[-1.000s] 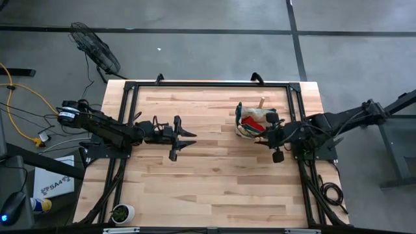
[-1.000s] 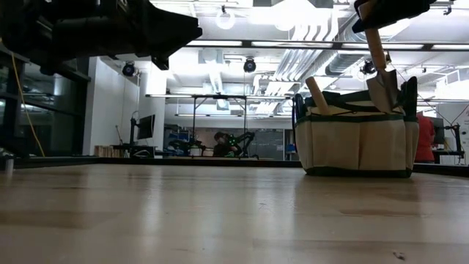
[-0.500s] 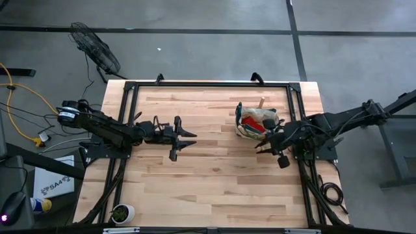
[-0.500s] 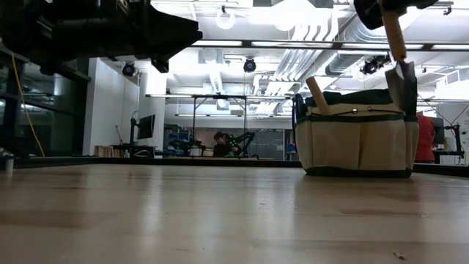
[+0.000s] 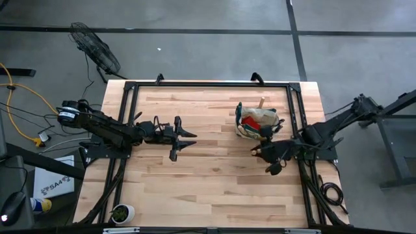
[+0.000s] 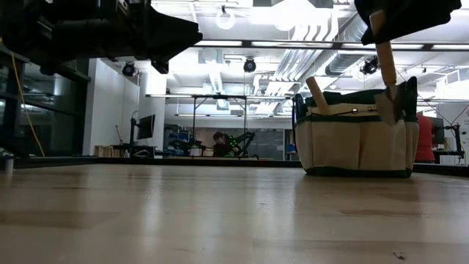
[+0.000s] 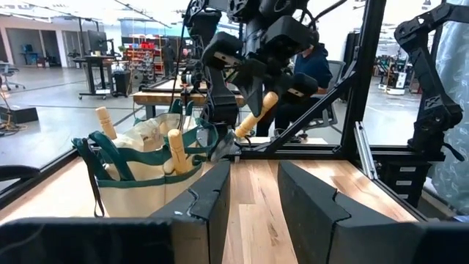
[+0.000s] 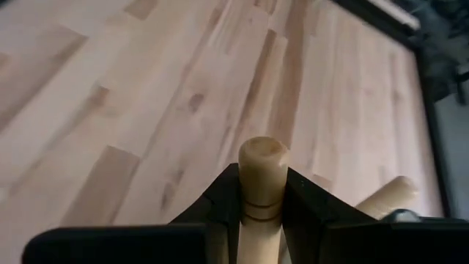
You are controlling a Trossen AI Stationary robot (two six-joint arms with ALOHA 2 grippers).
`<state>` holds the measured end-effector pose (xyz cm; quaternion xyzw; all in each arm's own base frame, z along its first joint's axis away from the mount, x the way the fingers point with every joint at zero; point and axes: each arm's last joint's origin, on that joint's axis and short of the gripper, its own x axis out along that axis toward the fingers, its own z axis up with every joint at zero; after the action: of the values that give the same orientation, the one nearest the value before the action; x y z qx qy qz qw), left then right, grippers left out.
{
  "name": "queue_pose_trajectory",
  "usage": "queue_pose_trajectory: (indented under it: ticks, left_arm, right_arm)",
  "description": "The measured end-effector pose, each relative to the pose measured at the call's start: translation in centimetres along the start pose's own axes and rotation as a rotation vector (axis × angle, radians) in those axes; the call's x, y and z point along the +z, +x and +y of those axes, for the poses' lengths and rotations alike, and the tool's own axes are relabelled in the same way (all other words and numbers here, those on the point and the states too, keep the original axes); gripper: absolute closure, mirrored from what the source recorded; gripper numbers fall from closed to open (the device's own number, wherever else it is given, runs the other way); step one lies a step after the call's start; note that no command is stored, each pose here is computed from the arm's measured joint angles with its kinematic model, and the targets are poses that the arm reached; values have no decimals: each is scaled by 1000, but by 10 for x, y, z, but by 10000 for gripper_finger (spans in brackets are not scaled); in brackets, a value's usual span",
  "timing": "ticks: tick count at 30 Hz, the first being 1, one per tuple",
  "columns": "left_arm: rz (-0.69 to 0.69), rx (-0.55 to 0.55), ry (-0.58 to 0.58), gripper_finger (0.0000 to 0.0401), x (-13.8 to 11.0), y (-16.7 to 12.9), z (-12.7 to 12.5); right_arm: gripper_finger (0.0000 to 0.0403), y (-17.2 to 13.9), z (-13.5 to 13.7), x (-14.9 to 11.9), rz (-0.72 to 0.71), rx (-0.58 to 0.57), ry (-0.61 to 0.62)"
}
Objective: Pick & Place Garden tools in Gardening bag
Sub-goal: Put the trowel into the gardening bag
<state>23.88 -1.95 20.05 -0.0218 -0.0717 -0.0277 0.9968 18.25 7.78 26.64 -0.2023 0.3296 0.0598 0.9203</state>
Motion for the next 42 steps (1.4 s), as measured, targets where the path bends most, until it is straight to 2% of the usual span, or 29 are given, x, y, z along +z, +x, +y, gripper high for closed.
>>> queue_pose_trajectory:
  ticks: [3, 14, 23, 32, 37, 42]
  left_arm:
    - [0, -2, 0, 290, 0, 0, 0]
    - [0, -19, -3, 290, 0, 0, -1]
    - [1, -19, -7, 290, 0, 0, -1]
    - [3, -18, -7, 290, 0, 0, -1]
    - [10, -18, -7, 290, -1, 0, 0]
    - [21, -19, -7, 290, -2, 0, -1]
  right_arm:
    - [342, -3, 2, 1, -6, -47, -26]
    - [342, -14, -3, 2, -55, -99, -52]
    - [342, -27, -9, 0, -96, -119, -24]
    - [342, -21, -24, -6, -37, -118, 62]
    - [342, -16, -32, -9, -28, -61, 129]
    - [342, -14, -41, -13, 1, -83, 164]
